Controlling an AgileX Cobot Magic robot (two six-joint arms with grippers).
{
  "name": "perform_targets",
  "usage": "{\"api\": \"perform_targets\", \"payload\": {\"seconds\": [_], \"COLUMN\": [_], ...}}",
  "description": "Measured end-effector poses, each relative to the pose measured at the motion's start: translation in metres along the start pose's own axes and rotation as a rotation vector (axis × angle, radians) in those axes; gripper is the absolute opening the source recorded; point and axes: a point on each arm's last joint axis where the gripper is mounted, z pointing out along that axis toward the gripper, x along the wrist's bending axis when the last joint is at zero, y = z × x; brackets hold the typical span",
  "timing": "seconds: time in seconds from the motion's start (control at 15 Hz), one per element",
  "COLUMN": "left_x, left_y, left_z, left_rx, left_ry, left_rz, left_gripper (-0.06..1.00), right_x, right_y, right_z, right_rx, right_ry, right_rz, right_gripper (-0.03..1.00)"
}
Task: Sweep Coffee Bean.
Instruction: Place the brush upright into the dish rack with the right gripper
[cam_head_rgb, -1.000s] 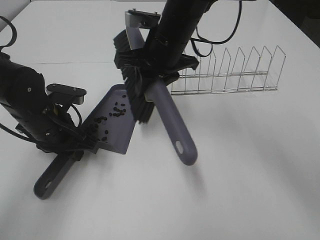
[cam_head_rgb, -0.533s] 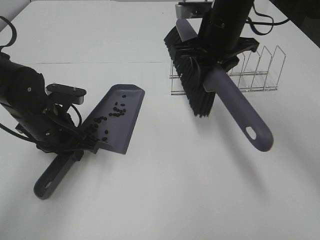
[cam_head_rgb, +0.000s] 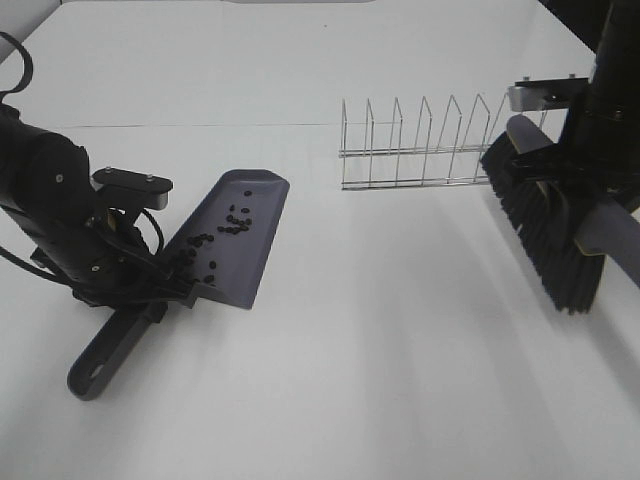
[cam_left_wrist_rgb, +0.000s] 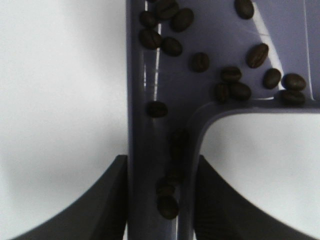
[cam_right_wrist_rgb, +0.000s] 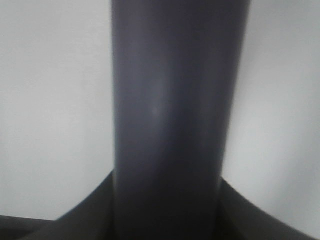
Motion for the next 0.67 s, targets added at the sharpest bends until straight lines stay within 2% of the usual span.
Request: {"api": "perform_targets", "payload": {"seconds": [0.2, 0.4, 0.67], "left_x": [0.000, 0.000, 0.000], "left_y": [-0.001, -0.002, -0.003], "left_z": [0.000, 0.000, -0.001], "left_rx": [0.015, 0.032, 0.040], "left_ry": [0.001, 0.002, 0.003], "left_rz": [-0.002, -0.003, -0.003], "left_gripper": [0.31, 0.31, 0.31], "right_x": [-0.025, -0.028, -0.030], "right_y": [0.005, 0.021, 0.060], "right_z": [0.015, 0.039, 0.045], "right_rx": [0.043, 0.095, 0.048], "right_ry": [-0.004, 0.000, -0.003], "right_rz": [0.014, 0.011, 0.010], "right_gripper": [0.29, 0.29, 0.29]}}
